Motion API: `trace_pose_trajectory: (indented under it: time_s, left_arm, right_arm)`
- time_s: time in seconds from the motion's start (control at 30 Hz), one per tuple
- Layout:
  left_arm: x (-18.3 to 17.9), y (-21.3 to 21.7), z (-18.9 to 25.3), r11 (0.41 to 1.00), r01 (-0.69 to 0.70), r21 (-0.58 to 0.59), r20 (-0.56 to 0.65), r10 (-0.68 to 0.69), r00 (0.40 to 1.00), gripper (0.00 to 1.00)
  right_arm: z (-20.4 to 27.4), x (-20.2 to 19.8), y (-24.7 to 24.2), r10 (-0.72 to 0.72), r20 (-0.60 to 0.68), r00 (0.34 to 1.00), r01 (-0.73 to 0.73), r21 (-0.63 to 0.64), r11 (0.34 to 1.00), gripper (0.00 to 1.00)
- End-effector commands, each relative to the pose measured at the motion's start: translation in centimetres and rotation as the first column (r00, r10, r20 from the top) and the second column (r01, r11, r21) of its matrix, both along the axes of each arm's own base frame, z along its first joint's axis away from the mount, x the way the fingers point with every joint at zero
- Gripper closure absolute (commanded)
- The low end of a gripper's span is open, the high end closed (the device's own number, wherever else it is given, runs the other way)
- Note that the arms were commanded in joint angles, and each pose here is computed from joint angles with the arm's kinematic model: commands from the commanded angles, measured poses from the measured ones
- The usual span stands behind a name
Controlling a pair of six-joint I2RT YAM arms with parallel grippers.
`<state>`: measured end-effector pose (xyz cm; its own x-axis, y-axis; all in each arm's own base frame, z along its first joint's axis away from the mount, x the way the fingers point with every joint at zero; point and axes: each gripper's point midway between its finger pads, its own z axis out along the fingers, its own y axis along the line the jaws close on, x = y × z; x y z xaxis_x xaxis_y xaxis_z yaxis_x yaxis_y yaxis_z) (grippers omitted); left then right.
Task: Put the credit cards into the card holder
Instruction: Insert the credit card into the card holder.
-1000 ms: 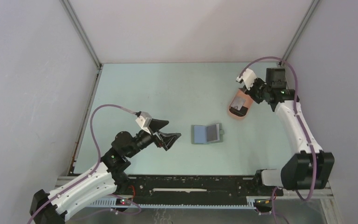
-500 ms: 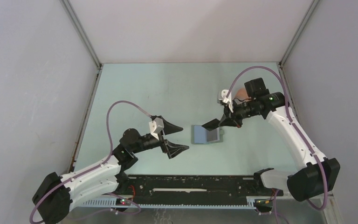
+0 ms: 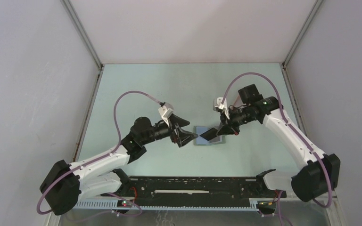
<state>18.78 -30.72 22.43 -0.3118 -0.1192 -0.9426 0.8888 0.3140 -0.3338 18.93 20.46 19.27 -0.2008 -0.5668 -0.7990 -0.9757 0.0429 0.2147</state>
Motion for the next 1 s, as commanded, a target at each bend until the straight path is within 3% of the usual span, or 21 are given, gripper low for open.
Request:
trace_pose_trajectory:
  time_s: [0.0, 0.13, 0.27, 0.6, 0.77, 0.87, 0.97]
  left_arm:
    - [2.0, 0.4, 1.1, 0.981, -0.169, -0.099, -0.332, 0.127, 0.935, 0.06]
    - [1.6, 0.0, 2.2, 0.941, -0.213, -0.262, -0.546, 0.038, 0.837, 0.07]
    - [2.2, -0.7, 3.1, 0.905, -0.266, -0.333, -0.688, -0.040, 0.725, 0.08]
    - [4.5, -4.0, 2.2, 0.856, -0.346, -0.384, -0.870, -0.210, 0.446, 0.07]
    - [5.3, -5.6, 1.9, 0.828, -0.340, -0.446, -0.868, -0.307, 0.390, 0.21]
    - [5.5, -6.4, 2.1, 0.808, -0.332, -0.486, -0.856, -0.364, 0.367, 0.35]
    - [5.7, -6.9, 2.4, 0.789, -0.318, -0.526, -0.836, -0.410, 0.365, 0.62]
  right_arm:
    - [2.1, 2.6, -0.9, -0.154, 0.228, 0.961, 0.156, 0.009, 0.988, 1.00]
    - [3.1, 4.1, -1.7, -0.241, 0.410, 0.880, 0.248, 0.038, 0.968, 1.00]
    - [3.6, 4.4, -1.5, -0.252, 0.534, 0.807, 0.268, 0.050, 0.962, 1.00]
    - [2.7, 5.6, -1.0, -0.228, 0.744, 0.628, 0.340, 0.001, 0.940, 1.00]
    - [1.7, 5.3, 0.1, -0.167, 0.802, 0.574, 0.333, -0.042, 0.942, 1.00]
    - [1.1, 4.9, 0.8, -0.125, 0.823, 0.554, 0.313, -0.066, 0.947, 1.00]
    - [0.2, 4.6, 1.4, -0.081, 0.840, 0.536, 0.303, -0.102, 0.947, 1.00]
